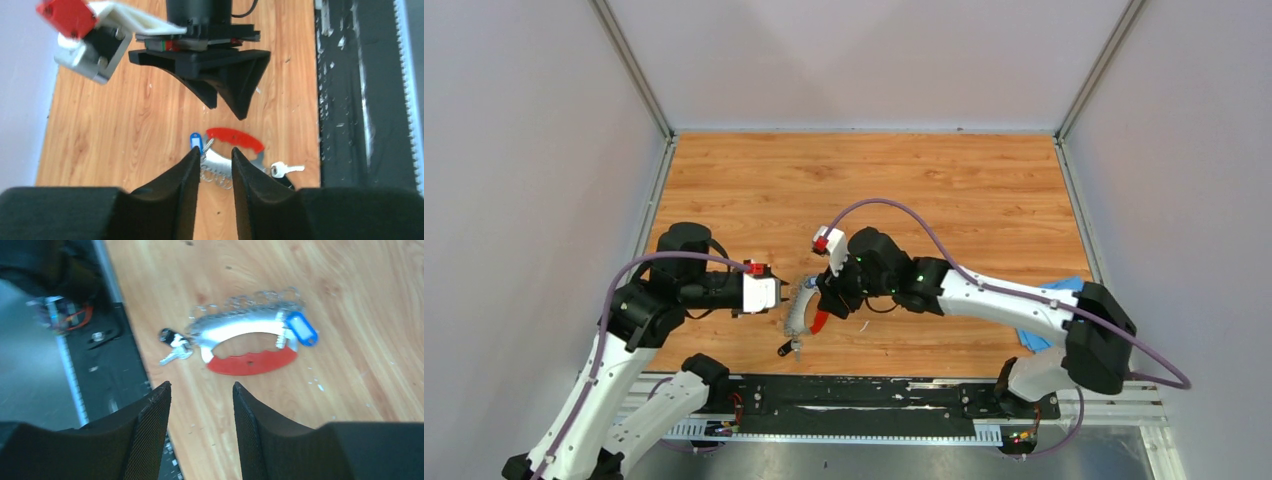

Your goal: Put the keys on the keyring

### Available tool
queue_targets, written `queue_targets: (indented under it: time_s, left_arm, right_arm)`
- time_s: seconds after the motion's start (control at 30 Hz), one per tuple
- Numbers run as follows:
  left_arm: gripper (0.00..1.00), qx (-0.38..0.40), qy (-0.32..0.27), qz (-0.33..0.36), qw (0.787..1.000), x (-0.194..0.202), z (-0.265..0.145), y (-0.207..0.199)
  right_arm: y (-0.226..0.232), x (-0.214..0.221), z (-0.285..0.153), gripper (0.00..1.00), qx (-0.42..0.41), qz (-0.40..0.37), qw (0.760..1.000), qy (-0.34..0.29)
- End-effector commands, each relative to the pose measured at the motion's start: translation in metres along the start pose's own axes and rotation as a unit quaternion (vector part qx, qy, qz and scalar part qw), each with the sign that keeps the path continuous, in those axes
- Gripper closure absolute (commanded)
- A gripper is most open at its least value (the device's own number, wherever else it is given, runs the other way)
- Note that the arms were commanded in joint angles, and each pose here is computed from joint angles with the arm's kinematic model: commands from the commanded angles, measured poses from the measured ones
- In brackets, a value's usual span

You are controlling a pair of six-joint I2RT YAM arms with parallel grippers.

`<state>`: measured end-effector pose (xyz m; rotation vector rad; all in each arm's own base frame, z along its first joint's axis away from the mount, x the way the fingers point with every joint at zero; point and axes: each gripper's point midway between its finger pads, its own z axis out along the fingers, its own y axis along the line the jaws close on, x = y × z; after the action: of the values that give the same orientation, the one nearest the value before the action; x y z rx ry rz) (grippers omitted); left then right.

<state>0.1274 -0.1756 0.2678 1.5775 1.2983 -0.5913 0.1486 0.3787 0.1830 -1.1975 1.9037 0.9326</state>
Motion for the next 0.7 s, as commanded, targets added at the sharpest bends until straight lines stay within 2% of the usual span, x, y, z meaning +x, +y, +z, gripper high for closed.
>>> queue_targets:
  time_s: [0.0,0.07,0.2,0.33,0.5,0.67]
  left_arm:
    - [0.59,-0.018,0.061,-0.017,0.998,0.032,0.004,0.012]
    - [0.52,-0.023,0.073,-0.021,0.997,0.044,0.004,0.016]
    - [0.48,-0.021,0.107,-0.007,0.994,0.072,0.006,0.015]
    - [0.44,-0.004,0.147,0.017,0.989,0.107,0.01,0.007]
    - [0.41,0.011,0.153,0.009,0.988,0.127,0.025,0.011]
    - [0.41,0.024,0.141,0.042,0.989,0.129,0.032,0.012]
  right_arm:
    - [-0.063,0.011,0.022,0.48,0.1,0.042,0.994,0.001]
    - [-0.078,0.018,0.034,0.48,0.11,0.041,0.993,0.011]
    - [-0.105,0.026,0.059,0.47,0.113,0.071,0.99,0.034]
    - [-0.106,0.041,0.063,0.45,0.107,0.099,0.988,0.05]
    - [-0.097,0.07,0.061,0.41,0.108,0.156,0.98,0.062]
    - [-0.114,0.052,0.064,0.38,0.11,0.078,0.99,0.035]
